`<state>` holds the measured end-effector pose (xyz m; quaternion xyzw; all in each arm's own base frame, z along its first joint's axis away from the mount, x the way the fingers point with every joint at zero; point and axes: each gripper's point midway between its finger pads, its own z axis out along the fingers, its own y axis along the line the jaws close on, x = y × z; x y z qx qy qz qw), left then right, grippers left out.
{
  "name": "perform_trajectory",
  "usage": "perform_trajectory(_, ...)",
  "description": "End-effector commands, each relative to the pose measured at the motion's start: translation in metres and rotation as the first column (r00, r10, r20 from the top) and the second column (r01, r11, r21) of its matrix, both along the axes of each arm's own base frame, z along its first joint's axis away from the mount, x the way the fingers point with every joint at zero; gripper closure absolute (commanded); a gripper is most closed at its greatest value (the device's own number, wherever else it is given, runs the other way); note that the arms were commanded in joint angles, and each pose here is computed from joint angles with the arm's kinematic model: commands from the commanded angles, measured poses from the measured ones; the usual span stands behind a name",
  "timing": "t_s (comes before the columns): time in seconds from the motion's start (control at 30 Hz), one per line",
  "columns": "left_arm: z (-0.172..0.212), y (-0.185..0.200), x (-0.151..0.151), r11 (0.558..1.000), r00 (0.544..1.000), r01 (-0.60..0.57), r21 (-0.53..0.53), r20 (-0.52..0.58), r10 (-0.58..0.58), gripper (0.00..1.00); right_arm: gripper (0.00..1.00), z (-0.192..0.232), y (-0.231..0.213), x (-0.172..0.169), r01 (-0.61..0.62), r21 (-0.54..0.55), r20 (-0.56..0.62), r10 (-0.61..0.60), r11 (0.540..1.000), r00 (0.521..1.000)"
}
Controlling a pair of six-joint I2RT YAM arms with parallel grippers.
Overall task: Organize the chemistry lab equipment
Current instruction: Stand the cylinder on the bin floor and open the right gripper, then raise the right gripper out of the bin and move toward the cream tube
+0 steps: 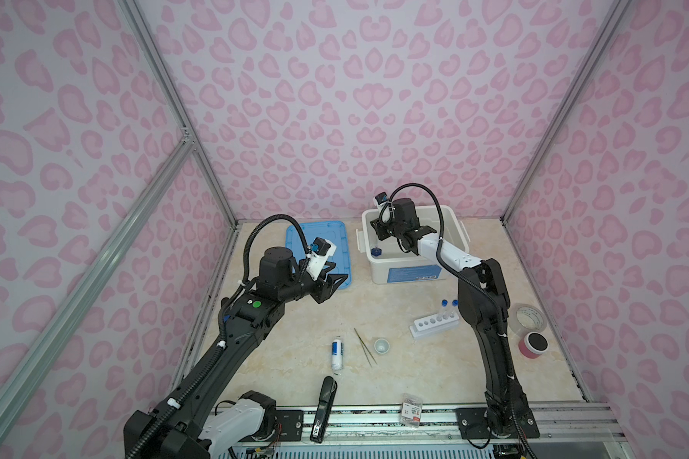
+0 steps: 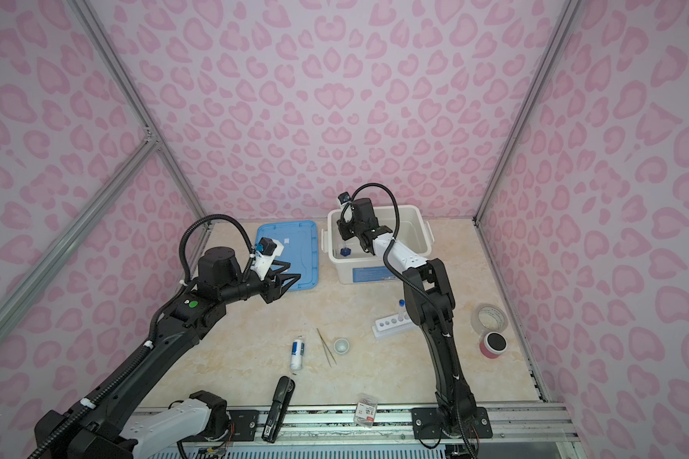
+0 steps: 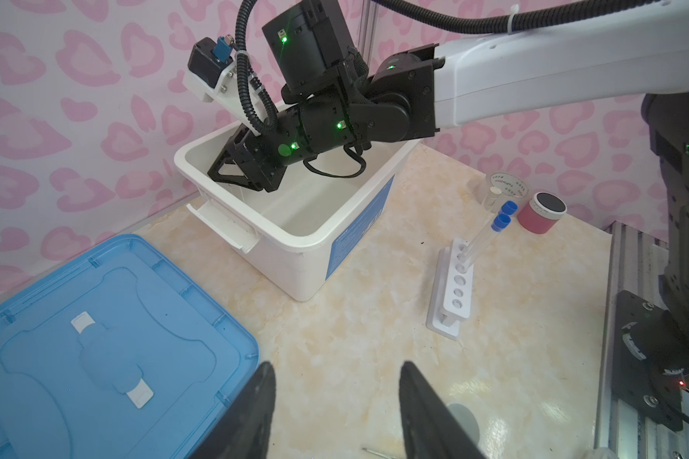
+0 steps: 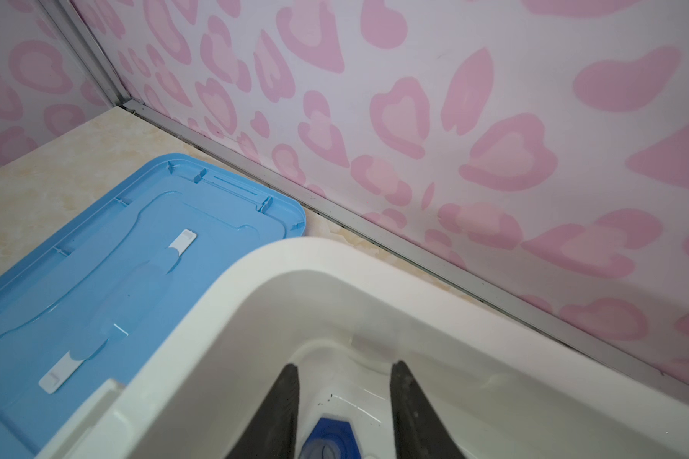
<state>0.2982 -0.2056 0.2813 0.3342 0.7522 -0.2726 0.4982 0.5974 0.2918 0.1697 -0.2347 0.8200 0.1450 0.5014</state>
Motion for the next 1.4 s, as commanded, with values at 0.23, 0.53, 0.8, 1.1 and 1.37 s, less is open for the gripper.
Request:
perform_trajectory(0.23, 0.009, -0.002, -0.004, 1.000, 1.000, 0.022, -0.018, 0.022, -0.022, 0.48, 0.61, 0.027, -0.005, -0.006, -0.017, 0.022, 0.025, 0.016, 1.000, 1.000)
perform_trajectory(0.53, 0.012, -0.002, -0.005, 0.999, 1.000, 0.022, -0.028, 0.023, -0.021, 0.48, 0.61, 0.076, -0.013, -0.025, -0.034, 0.047, 0.083, 0.030, 0.998, 0.996)
perform_trajectory(0.8, 0.013, -0.003, -0.008, 0.999, 0.999, 0.030, -0.036, 0.019, -0.030, 0.48, 0.63, 0.119, -0.035, -0.075, 0.017, 0.020, 0.078, -0.019, 1.000, 0.997)
perform_trajectory(1.1, 0.004, 0.006, -0.014, 1.000, 1.000, 0.006, 0.010, -0.001, -0.006, 0.48, 0.62, 0.138, -0.045, -0.173, 0.107, 0.000, 0.016, -0.107, 0.994, 0.994)
perform_trajectory(1.37, -0.024, 0.018, -0.024, 0.998, 0.996, -0.049, 0.037, -0.078, 0.052, 0.48, 0.60, 0.099, -0.019, -0.251, 0.113, -0.062, -0.114, -0.120, 0.992, 0.986)
